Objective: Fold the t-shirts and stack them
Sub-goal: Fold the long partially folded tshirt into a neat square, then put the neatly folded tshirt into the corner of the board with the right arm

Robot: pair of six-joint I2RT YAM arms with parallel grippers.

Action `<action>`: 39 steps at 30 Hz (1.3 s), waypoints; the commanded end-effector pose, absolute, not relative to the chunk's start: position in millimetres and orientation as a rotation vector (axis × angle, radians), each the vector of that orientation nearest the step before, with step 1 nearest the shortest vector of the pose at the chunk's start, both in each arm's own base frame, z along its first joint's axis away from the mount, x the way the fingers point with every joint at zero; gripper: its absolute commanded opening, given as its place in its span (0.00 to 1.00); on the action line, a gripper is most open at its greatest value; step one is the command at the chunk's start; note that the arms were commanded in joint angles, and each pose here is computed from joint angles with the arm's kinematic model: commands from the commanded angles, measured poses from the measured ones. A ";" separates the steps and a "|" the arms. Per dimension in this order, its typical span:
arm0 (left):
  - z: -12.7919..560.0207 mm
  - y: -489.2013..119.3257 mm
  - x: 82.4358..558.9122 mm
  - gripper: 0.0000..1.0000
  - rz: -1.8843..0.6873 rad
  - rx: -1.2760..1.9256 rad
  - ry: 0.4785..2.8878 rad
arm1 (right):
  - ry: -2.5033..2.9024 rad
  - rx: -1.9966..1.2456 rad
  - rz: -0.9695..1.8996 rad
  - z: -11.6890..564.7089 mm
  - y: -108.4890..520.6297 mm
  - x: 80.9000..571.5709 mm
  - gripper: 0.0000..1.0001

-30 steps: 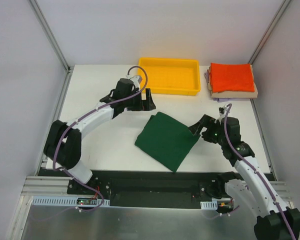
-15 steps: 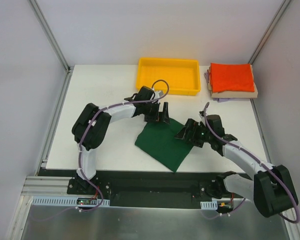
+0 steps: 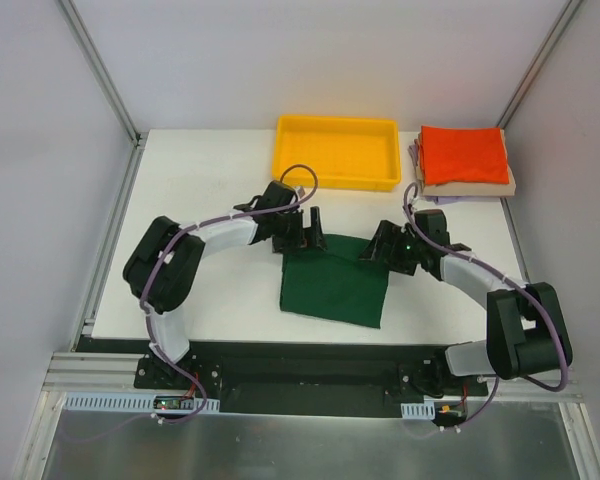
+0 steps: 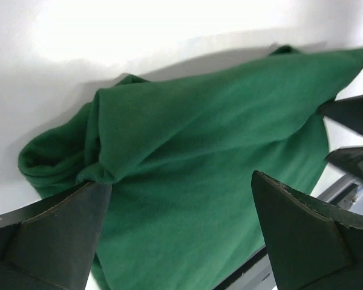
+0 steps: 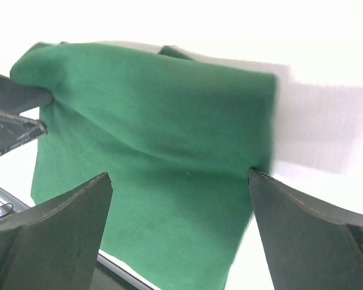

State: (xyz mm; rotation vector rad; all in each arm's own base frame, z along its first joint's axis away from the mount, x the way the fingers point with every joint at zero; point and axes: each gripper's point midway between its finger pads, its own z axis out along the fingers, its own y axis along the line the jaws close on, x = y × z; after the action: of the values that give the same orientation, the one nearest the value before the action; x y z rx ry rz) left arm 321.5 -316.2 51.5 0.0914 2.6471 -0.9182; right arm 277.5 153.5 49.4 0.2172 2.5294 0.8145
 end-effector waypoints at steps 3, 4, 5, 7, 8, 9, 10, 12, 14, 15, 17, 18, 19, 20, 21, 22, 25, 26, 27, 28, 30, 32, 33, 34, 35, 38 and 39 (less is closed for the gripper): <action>93.9 -278.3 302.8 0.99 -0.791 -0.005 2.588 | 2.402 0.046 0.692 106.4 138.1 293.4 0.96; 102.5 -278.1 302.7 0.99 -0.798 0.009 2.563 | 2.376 0.048 0.668 116.7 134.3 291.1 0.96; 107.8 -276.7 305.3 0.99 -0.792 0.012 2.543 | 2.359 0.075 0.633 122.6 127.9 289.2 0.96; 114.6 -275.7 313.5 0.99 -0.763 0.030 2.512 | 2.323 0.115 0.596 133.0 119.5 282.8 0.96; 117.2 -274.5 318.1 0.99 -0.743 0.032 2.502 | 2.303 0.127 0.592 137.3 117.0 279.5 0.96; 113.6 -274.3 322.5 0.99 -0.718 0.036 2.508 | 2.286 0.136 0.594 139.4 115.8 276.1 0.96; 113.7 -274.5 327.1 0.99 -0.707 0.037 2.508 | 2.278 0.168 0.596 138.4 114.6 273.5 0.96; 109.1 -275.8 333.2 0.99 -0.693 0.039 2.524 | 2.279 0.222 0.596 131.8 111.2 269.1 0.96; 103.5 -280.7 335.2 0.99 -0.706 0.065 2.543 | 2.307 0.219 0.608 124.7 113.1 264.2 0.96; 100.5 -283.2 335.3 0.99 -0.715 0.074 2.553 | 2.329 0.217 0.615 120.3 114.4 262.0 0.96; 90.2 -284.6 336.2 0.99 -0.706 0.078 2.579 | 2.355 0.207 0.648 115.4 120.6 261.0 0.96; 86.4 -284.1 337.2 0.99 -0.695 0.070 2.588 | 2.376 0.207 0.655 111.0 123.0 260.6 0.96; 83.1 -282.3 337.9 0.99 -0.678 0.057 2.595 | 2.397 0.211 0.648 106.5 124.5 260.4 0.96; 81.0 -280.3 337.6 0.99 -0.667 0.044 2.603 | 2.425 0.212 0.635 100.4 125.8 261.2 0.96; 82.0 -278.9 337.6 0.99 -0.661 0.034 2.600 | 2.457 0.218 0.610 93.3 126.9 260.9 0.96; 86.2 -277.0 338.3 0.99 -0.653 0.028 2.587 | 2.490 0.223 0.571 86.2 125.9 260.7 0.97; 100.0 -265.7 338.0 0.99 -0.609 0.009 2.539 | 2.570 0.192 0.450 69.4 127.8 260.7 0.99; 110.3 -260.0 336.1 0.99 -0.597 0.003 2.510 | 2.593 0.171 0.423 64.1 130.6 260.8 0.97; 118.1 -253.6 335.5 0.99 -0.576 -0.013 2.484 | 2.601 0.169 0.391 61.3 131.4 264.1 0.96; 122.7 -246.4 333.2 0.99 -0.552 -0.027 2.465 | 2.616 0.158 0.362 56.4 133.1 266.3 0.94; 133.8 -230.9 326.9 0.99 -0.509 -0.058 2.422 | 2.643 0.125 0.325 49.3 139.2 269.9 0.92; 137.3 -216.0 318.7 0.99 -0.469 -0.086 2.400 | 2.655 0.068 0.262 43.1 143.4 275.0 0.89; 137.6 -209.2 314.2 0.99 -0.451 -0.105 2.393 | 2.660 0.035 0.254 41.7 148.4 276.6 0.89; 140.2 -202.7 311.2 0.99 -0.435 -0.134 2.379 | 2.664 0.004 0.242 40.8 154.0 278.4 0.87; 139.2 -195.7 307.0 0.99 -0.413 -0.151 2.375 | 2.678 -0.019 0.235 39.2 158.9 278.0 0.86; 135.7 -181.2 292.6 0.99 -0.379 -0.172 2.384 | 2.710 -0.075 0.202 30.8 170.5 275.4 0.83; 135.2 -176.2 288.7 0.99 -0.363 -0.183 2.386 | 2.720 -0.096 0.185 27.1 173.8 272.9 0.83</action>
State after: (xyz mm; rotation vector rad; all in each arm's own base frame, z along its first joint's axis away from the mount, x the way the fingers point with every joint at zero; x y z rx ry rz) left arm 303.4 -208.4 151.5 -0.1044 2.3511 -0.5049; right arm 270.5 166.5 28.2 -0.0251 2.7155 0.2736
